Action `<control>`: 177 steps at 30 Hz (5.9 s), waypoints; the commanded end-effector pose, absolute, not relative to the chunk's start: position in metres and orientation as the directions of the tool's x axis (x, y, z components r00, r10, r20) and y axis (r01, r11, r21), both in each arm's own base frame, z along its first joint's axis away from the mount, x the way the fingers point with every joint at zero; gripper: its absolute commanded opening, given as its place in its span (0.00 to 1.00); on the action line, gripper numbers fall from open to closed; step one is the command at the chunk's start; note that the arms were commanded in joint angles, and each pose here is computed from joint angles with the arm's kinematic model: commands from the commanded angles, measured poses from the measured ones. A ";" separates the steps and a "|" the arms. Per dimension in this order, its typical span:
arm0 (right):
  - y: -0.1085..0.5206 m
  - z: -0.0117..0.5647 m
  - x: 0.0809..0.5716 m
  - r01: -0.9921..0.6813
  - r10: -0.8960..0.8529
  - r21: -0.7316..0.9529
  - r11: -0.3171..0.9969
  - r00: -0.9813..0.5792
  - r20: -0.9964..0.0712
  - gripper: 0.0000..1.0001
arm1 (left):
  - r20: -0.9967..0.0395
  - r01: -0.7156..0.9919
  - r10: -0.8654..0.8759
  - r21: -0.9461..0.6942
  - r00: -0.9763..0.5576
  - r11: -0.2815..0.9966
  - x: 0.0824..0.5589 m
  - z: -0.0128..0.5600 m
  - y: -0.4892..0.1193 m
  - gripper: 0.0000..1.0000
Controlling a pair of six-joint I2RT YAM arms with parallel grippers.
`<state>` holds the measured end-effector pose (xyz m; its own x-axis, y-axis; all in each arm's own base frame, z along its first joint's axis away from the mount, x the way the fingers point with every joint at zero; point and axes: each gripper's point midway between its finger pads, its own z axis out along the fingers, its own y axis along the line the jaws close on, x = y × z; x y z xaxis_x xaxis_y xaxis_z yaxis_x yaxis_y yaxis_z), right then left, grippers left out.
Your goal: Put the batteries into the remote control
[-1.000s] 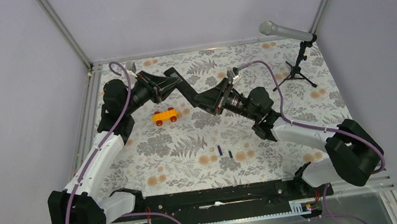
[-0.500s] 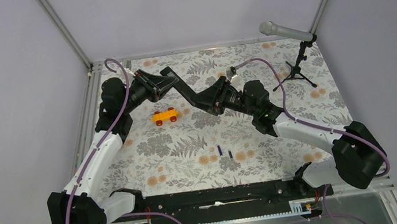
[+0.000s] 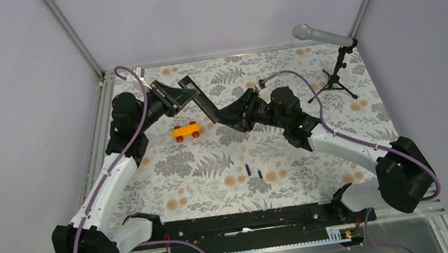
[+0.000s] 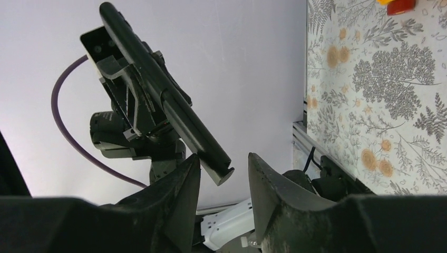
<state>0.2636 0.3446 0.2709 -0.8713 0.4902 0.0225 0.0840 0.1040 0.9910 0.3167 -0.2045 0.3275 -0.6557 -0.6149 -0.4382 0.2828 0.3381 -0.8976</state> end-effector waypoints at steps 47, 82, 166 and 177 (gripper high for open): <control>0.362 0.276 0.275 0.058 0.440 0.997 0.041 -0.898 0.034 0.75 | -0.561 0.359 -0.623 -0.827 -0.545 0.432 0.317 0.323 -0.200 0.00; 0.356 0.261 0.267 0.169 0.444 0.985 0.042 -0.886 0.133 0.36 | -0.651 0.404 -0.576 -0.759 -0.494 0.512 0.321 0.326 -0.196 0.00; 0.229 0.186 0.218 -0.319 0.299 0.781 0.537 -0.794 -0.530 0.70 | -0.729 0.583 -0.303 -0.678 -0.614 0.448 0.285 0.283 -0.219 0.00; 0.255 0.176 0.221 -0.252 0.198 0.720 0.647 -0.856 -0.478 0.54 | -0.742 0.626 -0.277 -0.667 -0.611 0.405 0.275 0.297 -0.223 0.00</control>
